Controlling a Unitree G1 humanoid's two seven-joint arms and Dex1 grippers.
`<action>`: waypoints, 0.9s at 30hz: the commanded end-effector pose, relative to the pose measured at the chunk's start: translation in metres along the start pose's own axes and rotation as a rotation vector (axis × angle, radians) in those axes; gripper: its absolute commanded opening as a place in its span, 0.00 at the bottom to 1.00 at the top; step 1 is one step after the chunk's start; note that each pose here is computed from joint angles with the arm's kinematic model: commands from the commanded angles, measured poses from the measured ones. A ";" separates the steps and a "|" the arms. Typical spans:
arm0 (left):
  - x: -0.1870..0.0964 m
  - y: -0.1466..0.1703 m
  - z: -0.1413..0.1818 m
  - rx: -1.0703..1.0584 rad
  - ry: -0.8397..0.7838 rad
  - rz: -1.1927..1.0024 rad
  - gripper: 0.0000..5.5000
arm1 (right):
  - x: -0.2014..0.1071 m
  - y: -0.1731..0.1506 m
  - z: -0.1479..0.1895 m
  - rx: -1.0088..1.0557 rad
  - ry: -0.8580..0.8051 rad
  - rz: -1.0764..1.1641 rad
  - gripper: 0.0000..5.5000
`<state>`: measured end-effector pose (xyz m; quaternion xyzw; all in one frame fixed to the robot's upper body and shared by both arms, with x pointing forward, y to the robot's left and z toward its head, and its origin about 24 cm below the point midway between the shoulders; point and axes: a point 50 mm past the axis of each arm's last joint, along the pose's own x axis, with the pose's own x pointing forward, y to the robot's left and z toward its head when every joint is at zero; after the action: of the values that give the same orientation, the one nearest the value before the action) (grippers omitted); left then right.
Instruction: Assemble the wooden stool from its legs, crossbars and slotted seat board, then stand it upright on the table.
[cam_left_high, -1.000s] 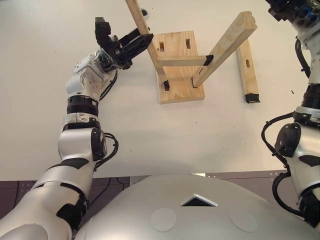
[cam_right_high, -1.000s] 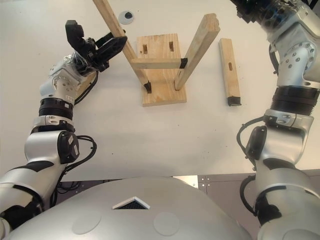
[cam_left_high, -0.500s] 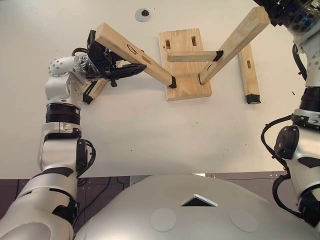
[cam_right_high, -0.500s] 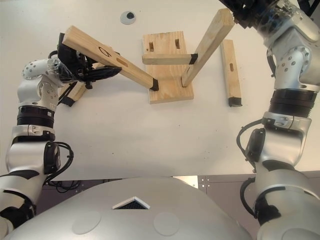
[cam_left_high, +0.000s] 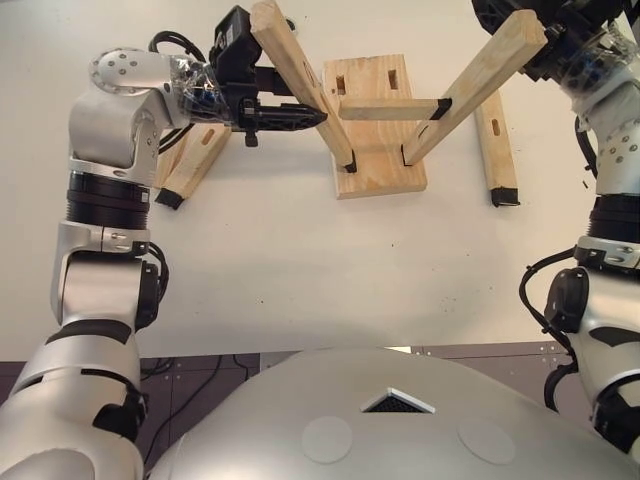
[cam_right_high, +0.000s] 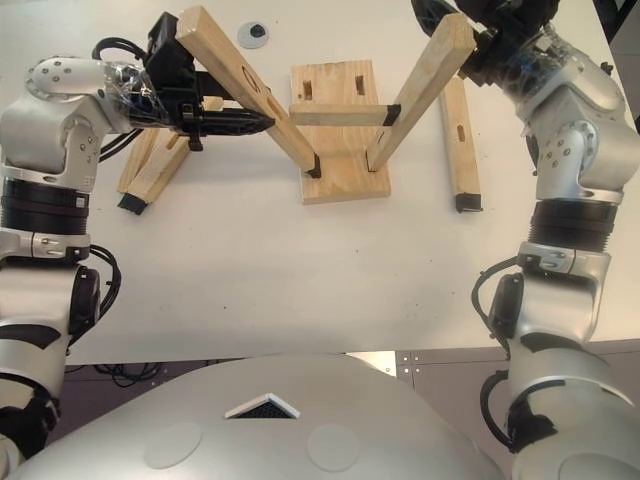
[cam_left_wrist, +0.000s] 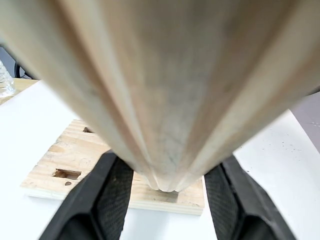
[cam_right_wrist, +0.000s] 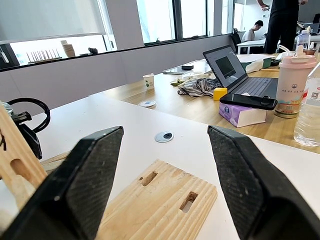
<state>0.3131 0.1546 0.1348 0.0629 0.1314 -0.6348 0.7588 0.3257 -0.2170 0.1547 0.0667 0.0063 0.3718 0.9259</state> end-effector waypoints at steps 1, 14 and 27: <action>0.003 -0.007 -0.027 -0.055 0.179 -0.012 0.37 | 0.002 0.003 -0.006 -0.006 0.003 0.000 0.57; 0.015 -0.004 -0.023 -0.056 0.247 -0.048 0.37 | 0.000 0.006 -0.019 -0.001 0.023 -0.013 0.57; 0.026 0.002 -0.022 0.062 0.480 -0.111 0.37 | -0.005 0.009 -0.027 -0.006 0.044 -0.034 0.57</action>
<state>0.3230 0.1247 0.1559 0.1816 0.1630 -0.6712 0.6999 0.3173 -0.2165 0.1320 0.0581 0.0264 0.3498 0.9346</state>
